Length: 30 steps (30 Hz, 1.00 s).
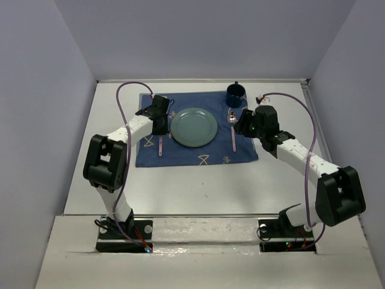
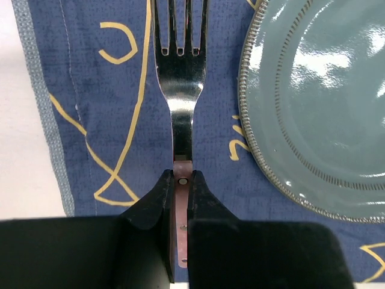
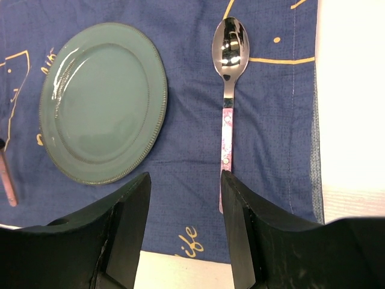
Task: Set the dinner table for one person
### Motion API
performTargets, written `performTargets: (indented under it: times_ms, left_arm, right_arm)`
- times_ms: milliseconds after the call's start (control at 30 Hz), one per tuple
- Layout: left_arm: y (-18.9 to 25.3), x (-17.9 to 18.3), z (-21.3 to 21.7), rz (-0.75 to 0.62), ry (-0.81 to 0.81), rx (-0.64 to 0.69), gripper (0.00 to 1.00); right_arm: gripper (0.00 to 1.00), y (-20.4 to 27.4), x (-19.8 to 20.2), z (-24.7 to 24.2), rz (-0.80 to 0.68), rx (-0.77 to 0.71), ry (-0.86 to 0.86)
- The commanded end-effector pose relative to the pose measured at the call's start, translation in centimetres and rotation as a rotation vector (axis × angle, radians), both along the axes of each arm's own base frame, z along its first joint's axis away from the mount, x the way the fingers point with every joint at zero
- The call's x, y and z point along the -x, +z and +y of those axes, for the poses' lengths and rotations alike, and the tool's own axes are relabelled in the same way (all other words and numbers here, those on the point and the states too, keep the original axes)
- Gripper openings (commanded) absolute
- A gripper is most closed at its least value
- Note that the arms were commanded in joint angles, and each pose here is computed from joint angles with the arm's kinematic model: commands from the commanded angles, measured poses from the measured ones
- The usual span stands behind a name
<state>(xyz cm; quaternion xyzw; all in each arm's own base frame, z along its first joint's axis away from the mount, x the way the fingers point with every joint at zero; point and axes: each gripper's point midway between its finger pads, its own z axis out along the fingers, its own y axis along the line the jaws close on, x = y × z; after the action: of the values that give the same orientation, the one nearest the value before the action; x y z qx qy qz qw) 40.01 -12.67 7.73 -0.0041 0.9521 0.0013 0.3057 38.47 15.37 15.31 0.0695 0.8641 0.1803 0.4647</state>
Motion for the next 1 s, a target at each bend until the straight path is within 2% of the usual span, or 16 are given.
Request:
performTargets:
  times_ms: [0,167,333,833,967]
  left_arm:
    - [3.0,-3.1,-0.3,-0.130,0.005,-0.001,0.00]
    - [0.9,-3.0,0.2,-0.088,0.008,0.012,0.00]
    - [0.8,-3.7,1.0,-0.091,0.020,-0.012,0.00]
    - [-0.6,-5.0,0.8,-0.060,-0.011,0.028,0.00]
    - [-2.1,-4.9,0.8,-0.029,-0.022,0.014,0.00]
  right_arm:
    - [0.56,1.6,-1.0,-0.2,-0.076,-0.027,-0.027]
    - [0.56,1.1,-1.1,0.0,-0.066,-0.024,-0.018]
    - [0.56,0.8,-1.1,0.3,-0.055,-0.031,-0.006]
    - [0.56,0.5,-1.2,0.4,-0.048,-0.029,-0.005]
    - [0.56,0.6,-1.1,0.4,-0.050,-0.027,-0.002]
